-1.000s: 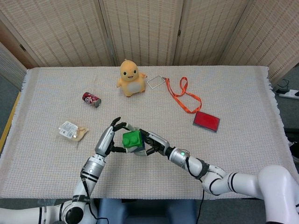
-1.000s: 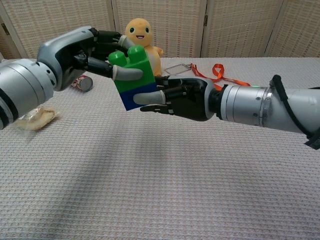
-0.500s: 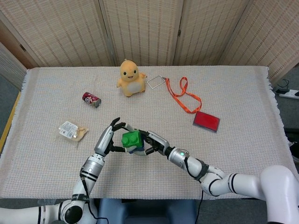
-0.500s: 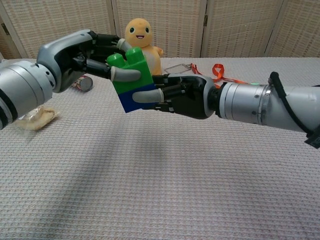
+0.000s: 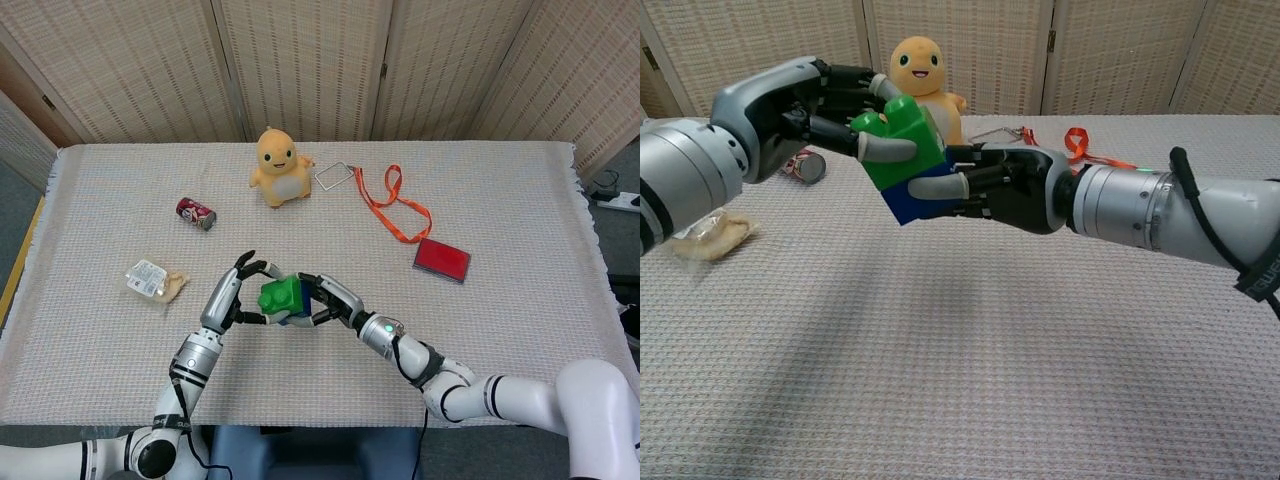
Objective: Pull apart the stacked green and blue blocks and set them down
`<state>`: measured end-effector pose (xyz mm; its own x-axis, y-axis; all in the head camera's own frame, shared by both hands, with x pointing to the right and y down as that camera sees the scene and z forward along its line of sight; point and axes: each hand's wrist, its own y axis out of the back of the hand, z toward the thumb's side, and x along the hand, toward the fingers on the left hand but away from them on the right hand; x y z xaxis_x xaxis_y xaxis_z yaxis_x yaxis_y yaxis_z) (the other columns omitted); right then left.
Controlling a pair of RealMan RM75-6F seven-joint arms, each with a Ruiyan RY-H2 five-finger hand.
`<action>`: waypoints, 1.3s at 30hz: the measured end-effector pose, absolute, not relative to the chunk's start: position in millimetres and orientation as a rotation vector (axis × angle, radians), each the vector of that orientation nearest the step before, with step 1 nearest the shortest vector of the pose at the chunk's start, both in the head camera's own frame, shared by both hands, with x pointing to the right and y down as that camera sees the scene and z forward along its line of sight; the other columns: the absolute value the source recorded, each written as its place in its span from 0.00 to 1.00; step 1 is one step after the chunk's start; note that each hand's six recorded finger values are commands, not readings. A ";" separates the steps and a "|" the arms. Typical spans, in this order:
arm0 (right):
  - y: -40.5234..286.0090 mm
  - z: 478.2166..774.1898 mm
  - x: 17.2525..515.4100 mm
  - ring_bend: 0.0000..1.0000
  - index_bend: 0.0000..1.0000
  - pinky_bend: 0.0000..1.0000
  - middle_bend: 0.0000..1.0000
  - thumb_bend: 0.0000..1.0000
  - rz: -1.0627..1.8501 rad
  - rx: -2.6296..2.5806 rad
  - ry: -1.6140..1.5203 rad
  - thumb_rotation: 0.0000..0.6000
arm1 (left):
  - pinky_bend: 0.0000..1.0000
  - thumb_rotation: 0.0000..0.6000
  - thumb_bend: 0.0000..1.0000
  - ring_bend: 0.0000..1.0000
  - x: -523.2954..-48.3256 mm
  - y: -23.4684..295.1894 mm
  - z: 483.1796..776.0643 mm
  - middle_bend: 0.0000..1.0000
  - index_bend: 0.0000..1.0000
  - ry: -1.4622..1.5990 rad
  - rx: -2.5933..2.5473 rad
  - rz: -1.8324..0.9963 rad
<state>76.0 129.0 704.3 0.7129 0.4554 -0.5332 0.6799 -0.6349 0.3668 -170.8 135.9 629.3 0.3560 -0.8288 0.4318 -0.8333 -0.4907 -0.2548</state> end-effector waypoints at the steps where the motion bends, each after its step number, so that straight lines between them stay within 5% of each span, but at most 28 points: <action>1: 128.9 704.8 75.7 0.47 0.77 0.21 0.53 0.33 -0.537 2.363 0.868 1.00 | 0.00 1.00 0.36 0.36 -171.0 135.1 628.5 0.82 0.66 -1.584 2.582 0.807; 24: 132.3 715.0 90.0 0.50 0.82 0.22 0.57 0.33 -0.642 2.408 0.893 1.00 | 0.00 1.00 0.36 0.36 -182.5 119.0 621.4 0.82 0.66 -1.653 2.586 0.787; 39: 118.0 697.3 164.7 0.49 0.82 0.22 0.57 0.33 -1.068 2.640 0.951 1.00 | 0.00 1.00 0.36 0.36 -220.0 141.3 672.4 0.82 0.66 -1.634 2.501 0.935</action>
